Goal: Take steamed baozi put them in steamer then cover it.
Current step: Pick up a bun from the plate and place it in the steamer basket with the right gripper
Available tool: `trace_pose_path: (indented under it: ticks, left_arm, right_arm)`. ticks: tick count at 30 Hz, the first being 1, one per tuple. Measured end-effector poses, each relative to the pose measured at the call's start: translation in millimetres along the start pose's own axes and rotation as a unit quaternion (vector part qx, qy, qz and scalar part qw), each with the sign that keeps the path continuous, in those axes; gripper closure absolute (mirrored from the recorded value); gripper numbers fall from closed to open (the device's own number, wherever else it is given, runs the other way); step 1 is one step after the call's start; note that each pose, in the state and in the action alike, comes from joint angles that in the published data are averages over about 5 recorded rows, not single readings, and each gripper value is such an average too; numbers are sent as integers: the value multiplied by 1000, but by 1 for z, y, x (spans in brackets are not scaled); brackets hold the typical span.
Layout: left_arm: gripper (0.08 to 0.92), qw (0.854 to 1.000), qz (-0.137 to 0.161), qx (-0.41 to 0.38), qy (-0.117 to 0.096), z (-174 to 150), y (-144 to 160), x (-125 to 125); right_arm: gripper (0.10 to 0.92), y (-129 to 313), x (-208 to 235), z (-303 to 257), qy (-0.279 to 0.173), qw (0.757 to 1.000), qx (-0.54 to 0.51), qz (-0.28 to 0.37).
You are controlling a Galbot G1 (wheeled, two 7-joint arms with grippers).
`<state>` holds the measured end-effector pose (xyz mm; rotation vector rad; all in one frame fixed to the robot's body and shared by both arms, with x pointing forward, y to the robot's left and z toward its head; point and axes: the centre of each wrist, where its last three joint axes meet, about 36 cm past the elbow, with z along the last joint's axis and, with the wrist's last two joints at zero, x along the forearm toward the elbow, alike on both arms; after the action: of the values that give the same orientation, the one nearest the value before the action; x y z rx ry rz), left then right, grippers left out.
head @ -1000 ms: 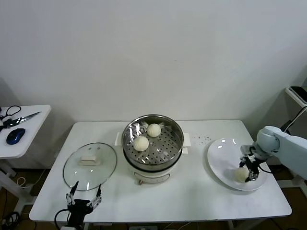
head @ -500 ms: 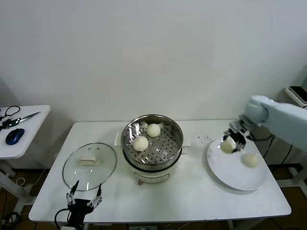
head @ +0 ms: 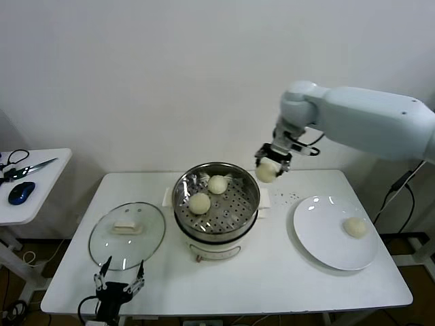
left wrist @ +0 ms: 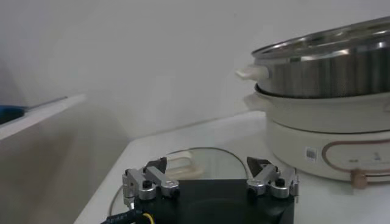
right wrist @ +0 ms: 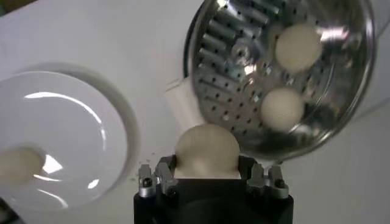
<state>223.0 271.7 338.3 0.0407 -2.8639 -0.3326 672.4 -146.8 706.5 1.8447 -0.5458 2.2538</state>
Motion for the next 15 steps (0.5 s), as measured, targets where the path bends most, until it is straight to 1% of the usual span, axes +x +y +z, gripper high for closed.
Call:
trace_pose_path:
  ticks: [4, 7, 15]
  left_arm:
    - [177, 1000, -1, 3, 0, -1, -1, 2]
    - [177, 1000, -2, 4, 1, -1, 0, 3]
    - [177, 1000, -7, 8, 8, 6, 6, 7]
  right_arm:
    - [361, -38, -10, -27, -7, 998, 62, -8]
    - [361, -59, -25, -48, -16, 995, 101, -16]
    - [353, -83, -68, -89, -41, 985, 165, -39]
